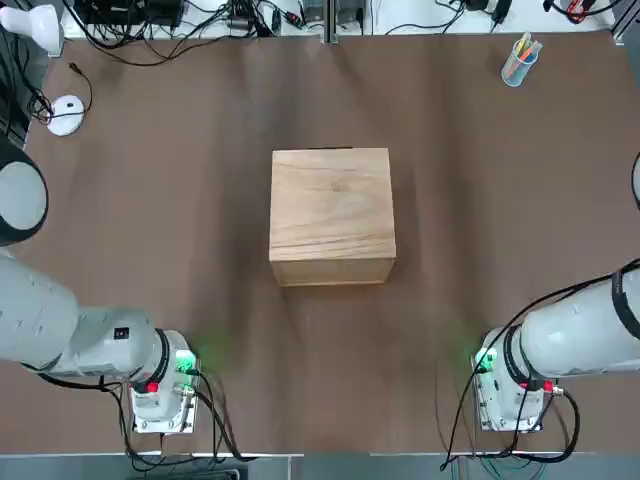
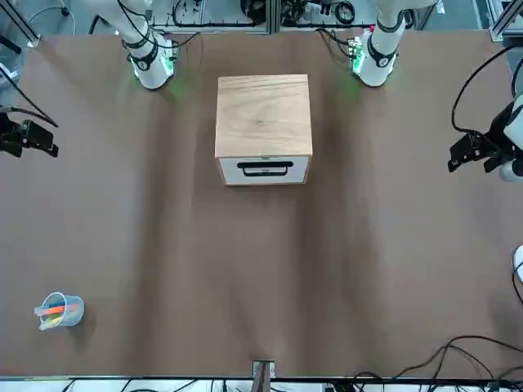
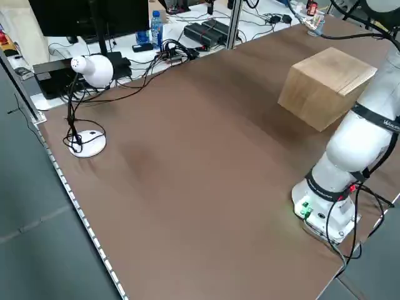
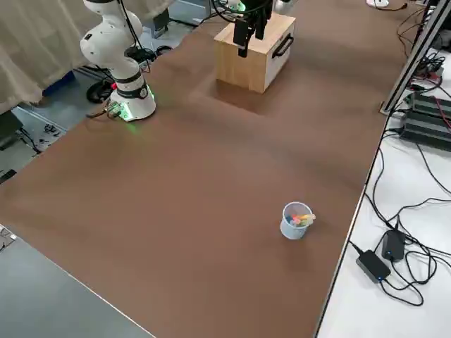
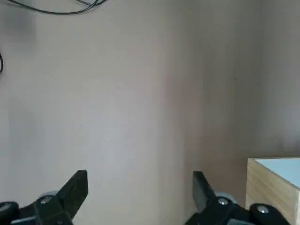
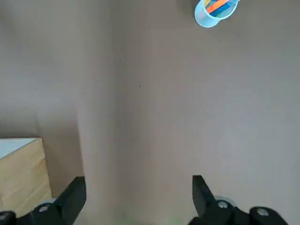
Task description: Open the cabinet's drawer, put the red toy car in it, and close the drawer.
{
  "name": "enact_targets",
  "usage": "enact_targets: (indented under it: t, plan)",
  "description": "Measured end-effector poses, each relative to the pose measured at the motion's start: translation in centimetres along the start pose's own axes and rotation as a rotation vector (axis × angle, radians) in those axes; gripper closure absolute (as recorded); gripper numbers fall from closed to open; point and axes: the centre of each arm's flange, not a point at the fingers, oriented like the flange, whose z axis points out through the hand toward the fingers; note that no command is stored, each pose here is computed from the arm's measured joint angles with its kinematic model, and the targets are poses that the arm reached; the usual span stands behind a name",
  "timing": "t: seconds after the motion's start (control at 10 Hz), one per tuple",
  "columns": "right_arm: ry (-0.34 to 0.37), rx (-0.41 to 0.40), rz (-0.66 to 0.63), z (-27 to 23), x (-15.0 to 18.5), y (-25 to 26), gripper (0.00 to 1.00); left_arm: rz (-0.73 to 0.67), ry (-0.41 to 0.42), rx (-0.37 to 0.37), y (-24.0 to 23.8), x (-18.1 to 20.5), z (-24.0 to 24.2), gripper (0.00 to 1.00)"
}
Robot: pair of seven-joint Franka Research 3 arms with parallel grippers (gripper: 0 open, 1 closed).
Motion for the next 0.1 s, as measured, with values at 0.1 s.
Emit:
enact_targets:
  t: [0.1]
  plan:
    - [0.001,-0.002,-0.001,-0.03,0.0,-0.03,0.0,-0.002,0.001,0.0,-0.1,0.01,-0.01,0.01]
